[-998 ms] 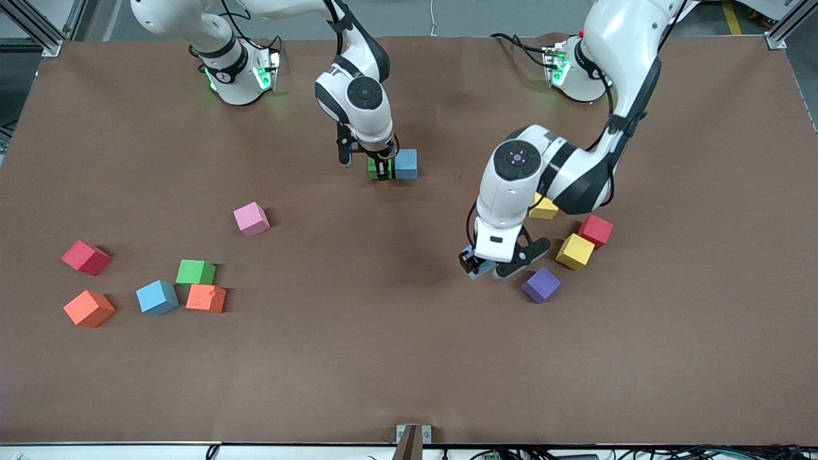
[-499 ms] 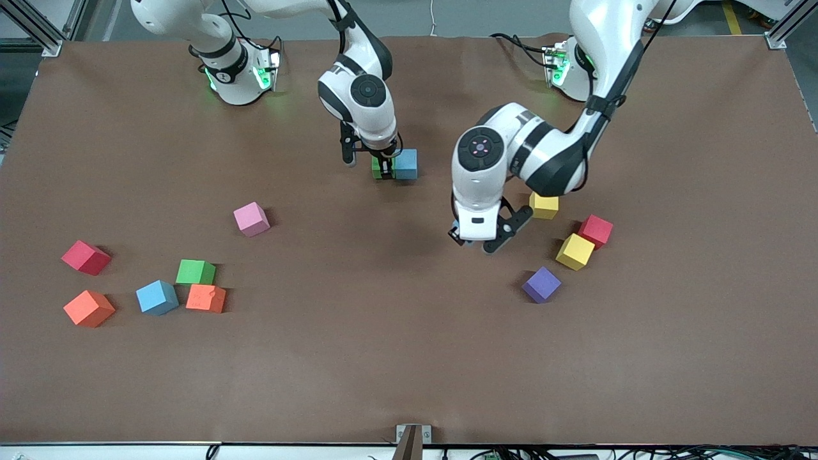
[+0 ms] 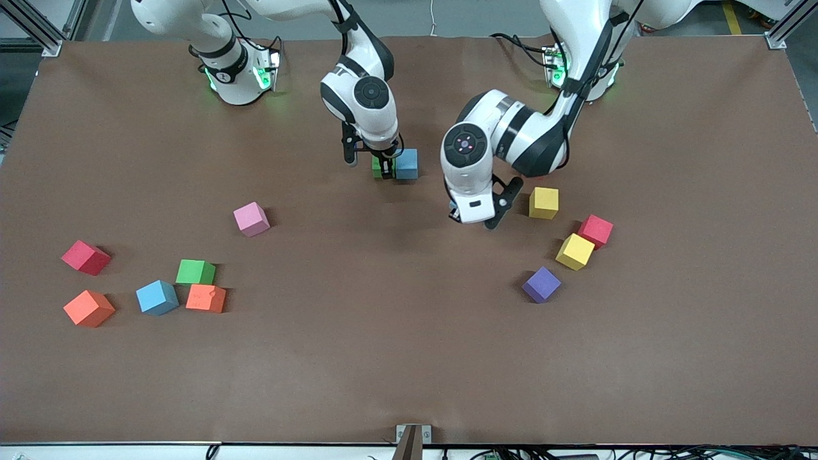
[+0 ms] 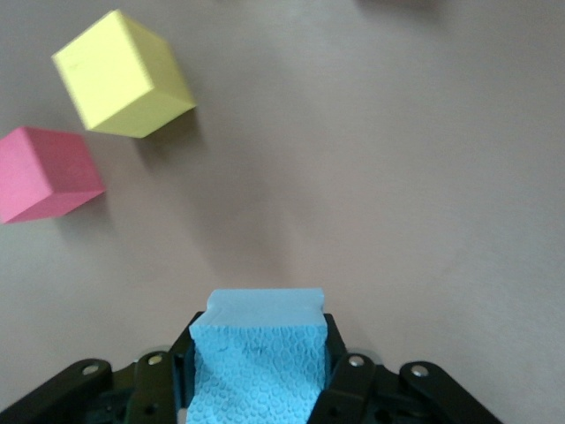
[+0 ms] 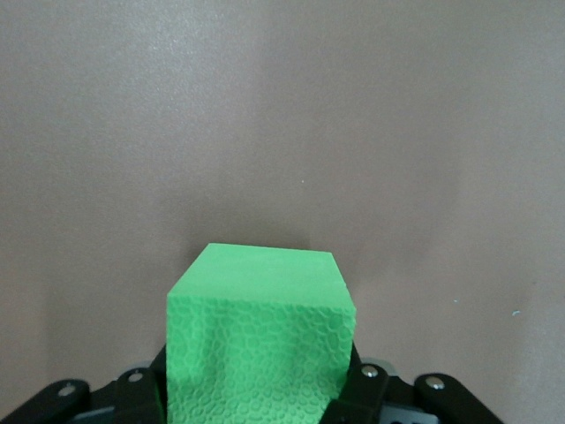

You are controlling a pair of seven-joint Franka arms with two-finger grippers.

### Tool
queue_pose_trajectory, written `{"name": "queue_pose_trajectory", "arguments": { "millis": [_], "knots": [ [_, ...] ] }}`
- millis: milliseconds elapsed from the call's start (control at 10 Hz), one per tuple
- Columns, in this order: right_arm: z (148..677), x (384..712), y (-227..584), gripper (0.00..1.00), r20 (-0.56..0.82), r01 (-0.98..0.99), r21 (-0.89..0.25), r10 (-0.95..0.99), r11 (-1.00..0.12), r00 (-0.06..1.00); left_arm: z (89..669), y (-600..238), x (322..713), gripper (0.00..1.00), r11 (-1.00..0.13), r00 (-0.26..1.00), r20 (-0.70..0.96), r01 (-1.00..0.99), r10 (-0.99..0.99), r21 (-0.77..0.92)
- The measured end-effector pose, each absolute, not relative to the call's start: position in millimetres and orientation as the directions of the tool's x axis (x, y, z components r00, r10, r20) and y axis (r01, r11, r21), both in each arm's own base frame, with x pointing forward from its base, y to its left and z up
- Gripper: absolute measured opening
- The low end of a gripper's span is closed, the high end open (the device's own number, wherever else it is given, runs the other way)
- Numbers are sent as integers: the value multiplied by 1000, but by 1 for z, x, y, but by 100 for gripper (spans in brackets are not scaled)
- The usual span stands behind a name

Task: Arrange 11 blocks into digit 3
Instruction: 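Place the green cube with the right gripper while the left gripper places blue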

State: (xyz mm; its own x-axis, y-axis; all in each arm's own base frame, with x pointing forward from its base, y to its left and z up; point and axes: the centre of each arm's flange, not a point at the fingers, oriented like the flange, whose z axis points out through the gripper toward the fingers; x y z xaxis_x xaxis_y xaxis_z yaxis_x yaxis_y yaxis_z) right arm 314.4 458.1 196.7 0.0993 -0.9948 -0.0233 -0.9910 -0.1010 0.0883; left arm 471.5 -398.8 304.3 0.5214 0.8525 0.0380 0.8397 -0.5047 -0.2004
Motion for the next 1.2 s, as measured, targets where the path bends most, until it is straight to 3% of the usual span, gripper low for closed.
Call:
{"name": "queue_pose_trajectory", "arguments": {
  "millis": [200, 799, 1198],
  "knots": [
    [197, 311, 460, 100, -23, -990, 89, -994, -106, 104, 311, -386, 464, 53, -414, 431, 51, 888, 901, -199],
    [211, 319, 465, 100, -7, -989, 107, -995, -100, 100, 298, -380, 459, 53, -167, 186, 97, 970, 978, -179],
    [282, 347, 456, 100, 31, -981, 176, -995, -83, 90, 257, -434, 401, 53, -4, 18, 135, 995, 991, -103]
  ]
}}
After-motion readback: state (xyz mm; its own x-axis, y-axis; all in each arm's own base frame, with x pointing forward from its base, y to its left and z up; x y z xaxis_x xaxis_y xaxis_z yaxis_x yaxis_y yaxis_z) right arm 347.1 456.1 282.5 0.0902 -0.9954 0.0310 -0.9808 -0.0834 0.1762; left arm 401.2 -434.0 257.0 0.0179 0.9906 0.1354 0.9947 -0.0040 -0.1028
